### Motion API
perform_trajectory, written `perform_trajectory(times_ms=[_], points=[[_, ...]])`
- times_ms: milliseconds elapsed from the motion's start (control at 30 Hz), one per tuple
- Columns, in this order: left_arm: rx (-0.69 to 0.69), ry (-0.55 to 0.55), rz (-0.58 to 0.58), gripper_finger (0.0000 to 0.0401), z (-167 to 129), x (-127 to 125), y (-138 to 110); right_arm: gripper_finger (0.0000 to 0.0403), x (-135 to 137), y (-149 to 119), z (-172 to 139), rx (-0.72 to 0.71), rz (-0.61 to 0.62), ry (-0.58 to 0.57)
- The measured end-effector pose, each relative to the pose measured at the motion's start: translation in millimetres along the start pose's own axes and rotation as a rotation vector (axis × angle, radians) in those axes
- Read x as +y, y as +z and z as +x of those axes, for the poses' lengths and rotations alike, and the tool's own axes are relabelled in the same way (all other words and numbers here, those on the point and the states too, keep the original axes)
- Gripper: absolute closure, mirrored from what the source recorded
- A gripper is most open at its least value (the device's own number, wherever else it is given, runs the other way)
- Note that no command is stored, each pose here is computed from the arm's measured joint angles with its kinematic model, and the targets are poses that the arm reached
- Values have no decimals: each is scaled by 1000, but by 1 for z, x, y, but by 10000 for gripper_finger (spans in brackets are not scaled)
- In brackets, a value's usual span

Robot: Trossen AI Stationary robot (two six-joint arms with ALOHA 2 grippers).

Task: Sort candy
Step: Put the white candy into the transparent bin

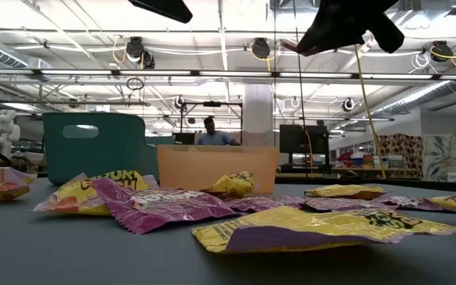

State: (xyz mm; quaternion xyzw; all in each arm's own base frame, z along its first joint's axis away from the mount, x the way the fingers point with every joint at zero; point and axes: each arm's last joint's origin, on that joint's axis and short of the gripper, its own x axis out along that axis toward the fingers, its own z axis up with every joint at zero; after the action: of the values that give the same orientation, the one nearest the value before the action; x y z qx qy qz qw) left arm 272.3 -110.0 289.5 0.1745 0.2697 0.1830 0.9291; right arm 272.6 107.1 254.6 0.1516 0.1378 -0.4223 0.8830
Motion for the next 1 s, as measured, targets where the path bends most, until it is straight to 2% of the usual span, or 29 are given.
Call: perform_trajectory(times_ms=[167,267,533,667,833,1000], points=[[15,3,29,235,0,1,-2,369,-1,3,6,-9,10,-20],[7,7,51,235,3,0,-3,369,-4,7,14,-13,-34,-49],[46,32,86,235,17,5,-18,369,-13,29,53,-5,-404,-129],[51,56,-4,235,15,15,-18,369,-25,50,86,26,-510,-145],[57,162,-83,235,8,33,-36,369,-53,74,127,104,-527,-89],[15,158,-123,235,2,48,-58,369,-85,96,159,128,-447,-5]])
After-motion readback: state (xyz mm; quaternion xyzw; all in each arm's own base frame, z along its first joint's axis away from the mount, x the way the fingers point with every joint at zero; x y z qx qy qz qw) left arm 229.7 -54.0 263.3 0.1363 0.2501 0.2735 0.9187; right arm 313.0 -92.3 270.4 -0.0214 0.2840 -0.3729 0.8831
